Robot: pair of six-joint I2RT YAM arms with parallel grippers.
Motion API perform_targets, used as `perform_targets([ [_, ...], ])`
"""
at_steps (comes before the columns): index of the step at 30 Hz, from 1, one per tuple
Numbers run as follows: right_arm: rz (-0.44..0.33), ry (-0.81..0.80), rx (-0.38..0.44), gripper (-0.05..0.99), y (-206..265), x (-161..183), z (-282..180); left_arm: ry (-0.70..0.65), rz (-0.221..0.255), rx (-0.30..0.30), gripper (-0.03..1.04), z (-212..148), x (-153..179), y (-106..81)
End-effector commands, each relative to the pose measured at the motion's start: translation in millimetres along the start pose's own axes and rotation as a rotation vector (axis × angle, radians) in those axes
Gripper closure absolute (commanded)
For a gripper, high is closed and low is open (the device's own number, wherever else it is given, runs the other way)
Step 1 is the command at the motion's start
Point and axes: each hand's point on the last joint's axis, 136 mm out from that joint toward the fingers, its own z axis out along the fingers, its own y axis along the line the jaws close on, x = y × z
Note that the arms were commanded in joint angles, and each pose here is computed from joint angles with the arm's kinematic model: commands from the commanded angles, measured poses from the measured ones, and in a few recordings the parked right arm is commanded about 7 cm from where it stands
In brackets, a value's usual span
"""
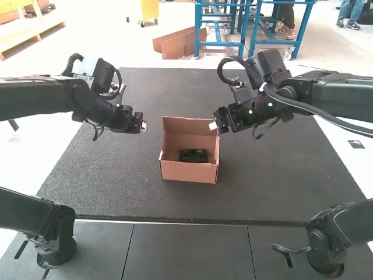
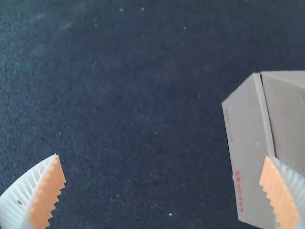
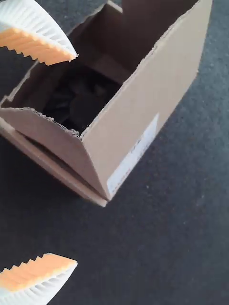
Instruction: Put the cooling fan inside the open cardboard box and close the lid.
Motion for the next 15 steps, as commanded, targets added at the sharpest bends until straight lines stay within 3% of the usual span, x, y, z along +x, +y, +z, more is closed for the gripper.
perform_targets([
  [1,0.003,-0.096,0.044,0.02,-10.4,-19.6,-24.1,-0.118,0.009,-0.018,0.04,-15.9,-45.0,0.4],
  [7,-0.027,-0.181,0.103,0.02,-18.4,-16.4,-54.2,-0.162,0.022,-0.003,0.04,-12.3,-80.7,-8.9],
  [15,0.013,-0.241,0.091,0.02,-16.4,-14.7,-82.6,-0.159,0.087,0.085,0.04,4.1,-97.7,-50.3],
])
